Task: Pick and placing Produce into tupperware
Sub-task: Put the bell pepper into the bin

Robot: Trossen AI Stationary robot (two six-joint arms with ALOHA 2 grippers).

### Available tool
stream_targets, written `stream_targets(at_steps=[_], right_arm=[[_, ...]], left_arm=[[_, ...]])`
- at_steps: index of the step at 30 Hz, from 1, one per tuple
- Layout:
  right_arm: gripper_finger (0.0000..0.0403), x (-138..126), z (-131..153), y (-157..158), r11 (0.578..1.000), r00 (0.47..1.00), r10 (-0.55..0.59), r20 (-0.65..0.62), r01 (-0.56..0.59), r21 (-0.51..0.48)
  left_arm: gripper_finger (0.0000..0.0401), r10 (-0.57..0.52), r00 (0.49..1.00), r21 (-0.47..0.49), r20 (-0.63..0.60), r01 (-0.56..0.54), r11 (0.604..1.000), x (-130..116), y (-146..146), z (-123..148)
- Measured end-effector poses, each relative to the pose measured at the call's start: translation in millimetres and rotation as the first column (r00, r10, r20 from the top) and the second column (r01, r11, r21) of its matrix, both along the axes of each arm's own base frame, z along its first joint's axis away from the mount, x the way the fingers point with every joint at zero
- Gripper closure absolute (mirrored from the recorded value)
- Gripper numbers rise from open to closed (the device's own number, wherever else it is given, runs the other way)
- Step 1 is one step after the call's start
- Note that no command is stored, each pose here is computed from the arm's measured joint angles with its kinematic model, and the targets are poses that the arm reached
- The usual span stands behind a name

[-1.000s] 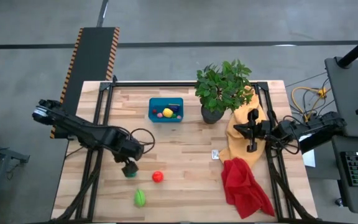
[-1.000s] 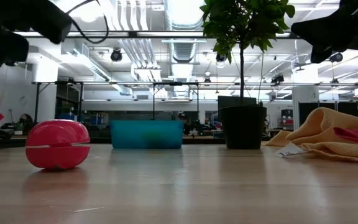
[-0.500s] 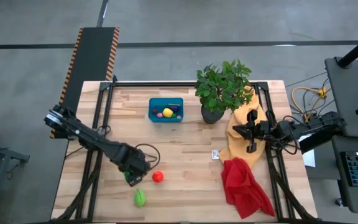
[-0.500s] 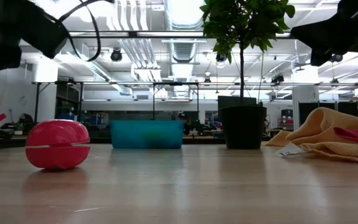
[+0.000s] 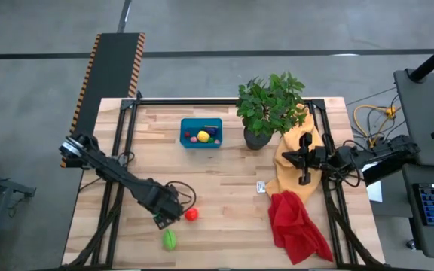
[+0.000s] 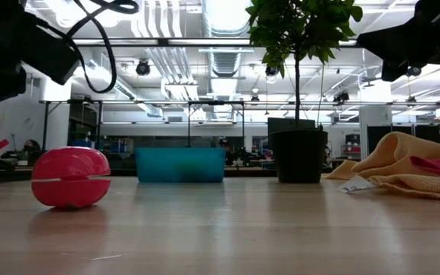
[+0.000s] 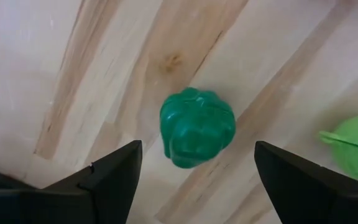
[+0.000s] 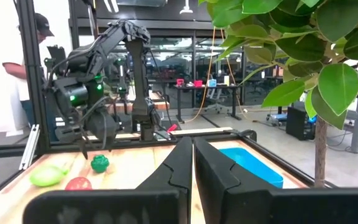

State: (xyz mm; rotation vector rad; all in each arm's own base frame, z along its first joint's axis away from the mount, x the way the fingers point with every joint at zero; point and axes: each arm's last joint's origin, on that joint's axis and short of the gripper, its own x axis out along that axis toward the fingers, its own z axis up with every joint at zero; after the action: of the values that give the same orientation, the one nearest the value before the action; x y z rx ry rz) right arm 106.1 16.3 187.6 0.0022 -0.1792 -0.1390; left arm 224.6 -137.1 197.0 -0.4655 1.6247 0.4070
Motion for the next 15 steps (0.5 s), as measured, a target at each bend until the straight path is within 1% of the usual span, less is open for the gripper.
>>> stream_targets(at_steps=[6, 13, 15], right_arm=[[0.0394, 0.5, -2.6, 0.1, 1.0, 1.0, -0.001, -0.027, 0.001, -0.008], [0.0394, 0.5, -2.8, 0.1, 1.0, 1.0, -0.001, -0.03, 0.001, -0.009], [0.0394, 0.5, -2.8, 0.1, 1.0, 1.0, -0.001, -0.03, 0.001, -0.009]], left_arm=[[0.0107, -0.034, 0.999, 0.012, -0.022, 0.035, 0.999, 0.5, -4.2, -7.8], [0.0107, -0.06, 0.997, 0.026, -0.044, 0.061, 0.998, 3.5, -11.7, -25.6], [0.0107, -0.081, 0.995, 0.033, -0.061, 0.084, 0.996, 4.0, -13.0, -30.6]])
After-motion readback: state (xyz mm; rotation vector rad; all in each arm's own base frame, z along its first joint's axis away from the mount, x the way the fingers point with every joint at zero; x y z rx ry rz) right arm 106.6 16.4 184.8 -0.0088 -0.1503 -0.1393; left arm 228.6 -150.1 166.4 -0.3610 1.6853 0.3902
